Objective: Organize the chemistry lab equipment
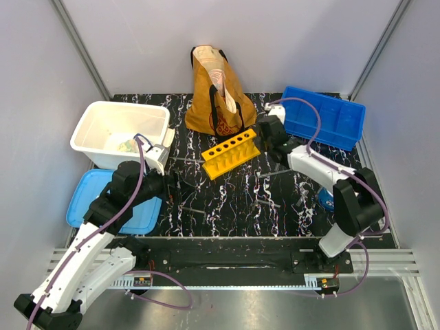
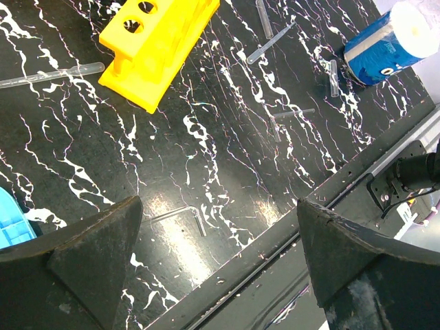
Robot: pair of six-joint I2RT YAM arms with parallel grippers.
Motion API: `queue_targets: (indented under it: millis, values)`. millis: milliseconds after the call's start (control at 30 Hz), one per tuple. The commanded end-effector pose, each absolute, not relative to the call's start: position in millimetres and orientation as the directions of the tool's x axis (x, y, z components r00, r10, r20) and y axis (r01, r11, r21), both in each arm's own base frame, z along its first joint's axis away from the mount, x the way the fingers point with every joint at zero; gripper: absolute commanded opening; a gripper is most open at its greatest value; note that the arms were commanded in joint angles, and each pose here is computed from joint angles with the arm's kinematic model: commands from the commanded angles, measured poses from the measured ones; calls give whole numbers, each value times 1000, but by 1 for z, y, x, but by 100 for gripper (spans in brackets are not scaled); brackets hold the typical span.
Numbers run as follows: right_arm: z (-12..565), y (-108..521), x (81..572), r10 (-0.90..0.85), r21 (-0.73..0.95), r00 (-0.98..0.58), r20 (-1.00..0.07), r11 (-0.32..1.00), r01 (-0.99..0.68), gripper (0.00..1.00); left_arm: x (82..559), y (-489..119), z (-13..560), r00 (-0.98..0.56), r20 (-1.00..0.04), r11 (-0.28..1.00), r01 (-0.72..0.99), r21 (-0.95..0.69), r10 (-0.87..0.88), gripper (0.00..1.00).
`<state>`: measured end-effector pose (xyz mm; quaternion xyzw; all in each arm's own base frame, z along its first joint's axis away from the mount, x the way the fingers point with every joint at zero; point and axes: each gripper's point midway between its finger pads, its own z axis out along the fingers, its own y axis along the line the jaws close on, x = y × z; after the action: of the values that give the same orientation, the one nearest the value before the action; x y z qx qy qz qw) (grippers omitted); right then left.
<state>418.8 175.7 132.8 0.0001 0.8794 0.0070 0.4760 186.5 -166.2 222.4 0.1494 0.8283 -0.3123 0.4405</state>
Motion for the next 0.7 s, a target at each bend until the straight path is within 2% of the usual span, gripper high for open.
queue_targets:
  millis: [0,233,667]
  values:
    - [152,139,420,125,45,-575,-809,988,150,44,189,-169,238,-524,-851,745,548,-379,-48,99]
    - [106,108,420,240,78,-744,-624,966,247,41,189,-169,239,-519,-853,744,550,-379,-50,99]
    - [59,108,425,250,48,-815,-522,963,265,38,189,-170,240,-515,-856,739,558,-378,-48,99]
